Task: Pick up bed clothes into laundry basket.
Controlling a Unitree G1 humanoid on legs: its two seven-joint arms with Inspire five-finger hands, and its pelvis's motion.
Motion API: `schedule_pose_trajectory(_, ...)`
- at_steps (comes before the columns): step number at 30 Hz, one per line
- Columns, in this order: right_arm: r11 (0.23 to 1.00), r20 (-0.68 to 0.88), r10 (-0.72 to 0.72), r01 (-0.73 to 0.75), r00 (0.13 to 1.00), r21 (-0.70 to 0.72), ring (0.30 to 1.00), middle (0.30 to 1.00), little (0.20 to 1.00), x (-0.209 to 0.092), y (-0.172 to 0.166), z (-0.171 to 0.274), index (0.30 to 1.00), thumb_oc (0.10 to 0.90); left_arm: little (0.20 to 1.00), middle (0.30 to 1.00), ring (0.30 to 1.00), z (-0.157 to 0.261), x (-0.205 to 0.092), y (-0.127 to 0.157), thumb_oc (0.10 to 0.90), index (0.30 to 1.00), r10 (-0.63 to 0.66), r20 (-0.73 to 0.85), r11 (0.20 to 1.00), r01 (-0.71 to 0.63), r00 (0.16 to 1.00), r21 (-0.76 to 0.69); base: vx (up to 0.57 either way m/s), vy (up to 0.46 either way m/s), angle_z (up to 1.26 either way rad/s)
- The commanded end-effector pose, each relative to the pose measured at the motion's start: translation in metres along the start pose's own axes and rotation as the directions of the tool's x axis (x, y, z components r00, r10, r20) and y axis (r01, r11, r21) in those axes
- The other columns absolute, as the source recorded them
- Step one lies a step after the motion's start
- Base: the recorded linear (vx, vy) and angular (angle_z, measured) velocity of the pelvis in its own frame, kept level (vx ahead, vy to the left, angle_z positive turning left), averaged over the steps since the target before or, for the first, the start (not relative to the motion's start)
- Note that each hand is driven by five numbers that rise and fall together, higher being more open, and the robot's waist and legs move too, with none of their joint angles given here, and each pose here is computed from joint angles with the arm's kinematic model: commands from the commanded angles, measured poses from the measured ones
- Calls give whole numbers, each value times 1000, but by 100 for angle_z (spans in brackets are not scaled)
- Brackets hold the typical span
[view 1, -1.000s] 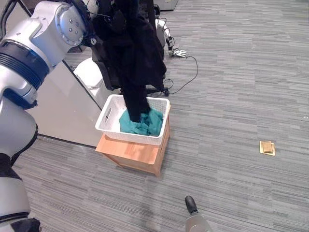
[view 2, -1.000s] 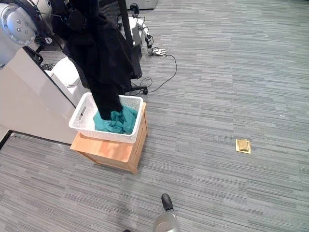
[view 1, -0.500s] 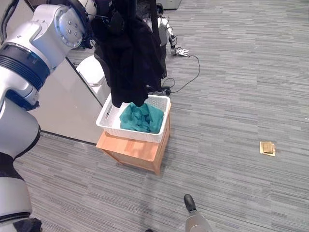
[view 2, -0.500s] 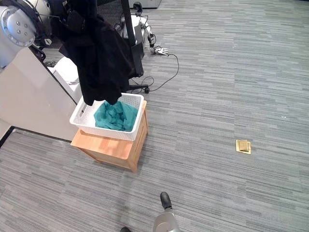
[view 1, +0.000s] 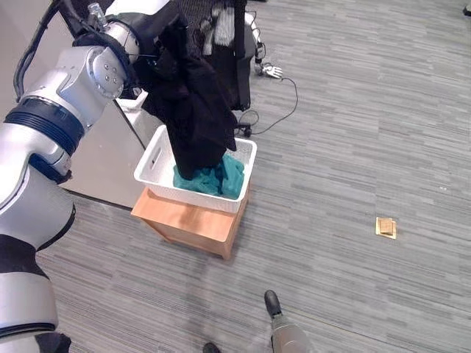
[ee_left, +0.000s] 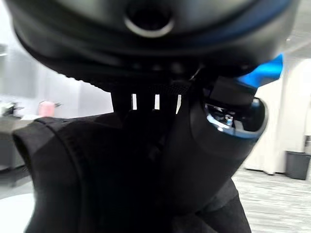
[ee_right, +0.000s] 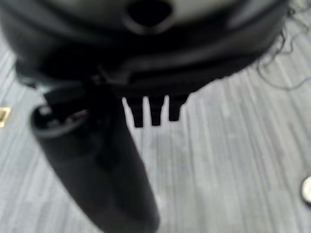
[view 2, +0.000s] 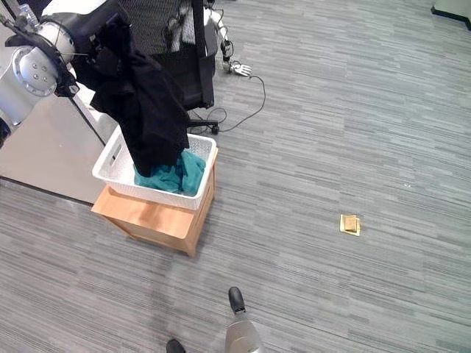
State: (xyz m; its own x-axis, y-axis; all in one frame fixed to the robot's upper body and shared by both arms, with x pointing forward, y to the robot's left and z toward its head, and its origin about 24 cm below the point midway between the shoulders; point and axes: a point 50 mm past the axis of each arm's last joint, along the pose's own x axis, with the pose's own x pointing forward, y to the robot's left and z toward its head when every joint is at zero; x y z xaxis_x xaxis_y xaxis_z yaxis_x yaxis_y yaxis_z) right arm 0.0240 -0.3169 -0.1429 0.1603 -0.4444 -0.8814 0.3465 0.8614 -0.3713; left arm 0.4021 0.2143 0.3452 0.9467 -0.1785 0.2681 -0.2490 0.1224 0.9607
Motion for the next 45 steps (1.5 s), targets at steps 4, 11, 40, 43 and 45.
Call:
schedule_pose_trajectory(4, 994, -59, -86, 82, 995, -77, 900, 900, 900, -6, -34, -28, 900, 800, 300, 300, 300, -20, -11, 72, 400, 300, 287, -108, 953, -295, 952, -66, -26, -5, -7)
schedule_pose_trajectory(11, 991, -75, -97, 89, 992, -102, 900, 900, 900, -8, -36, -34, 900, 800, 300, 300, 300, -53, -18, 23, 400, 300, 157, -227, 978, -183, 961, -98, -18, 1, -10)
schedule_pose_trajectory(40, 982, -27, -120, 115, 992, -149, 900, 900, 900, -5, -54, -7, 900, 800, 900, 900, 900, -29, -18, 82, 800, 900, 295, -117, 933, -313, 948, -179, 10, 7, 0)
schedule_pose_trajectory(43, 984, -34, -129, 124, 991, -125, 900, 900, 900, -5, -55, -10, 900, 800, 900, 900, 900, -18, -24, 100, 800, 900, 400, -51, 889, -401, 915, -222, -7, -3, 15)
schedule_pose_trajectory(45, 987, -27, -126, 122, 992, -105, 900, 900, 900, -5, -53, -8, 900, 800, 900, 900, 900, -6, -30, 103, 800, 900, 458, 33, 856, -431, 888, -287, -27, -26, 28)
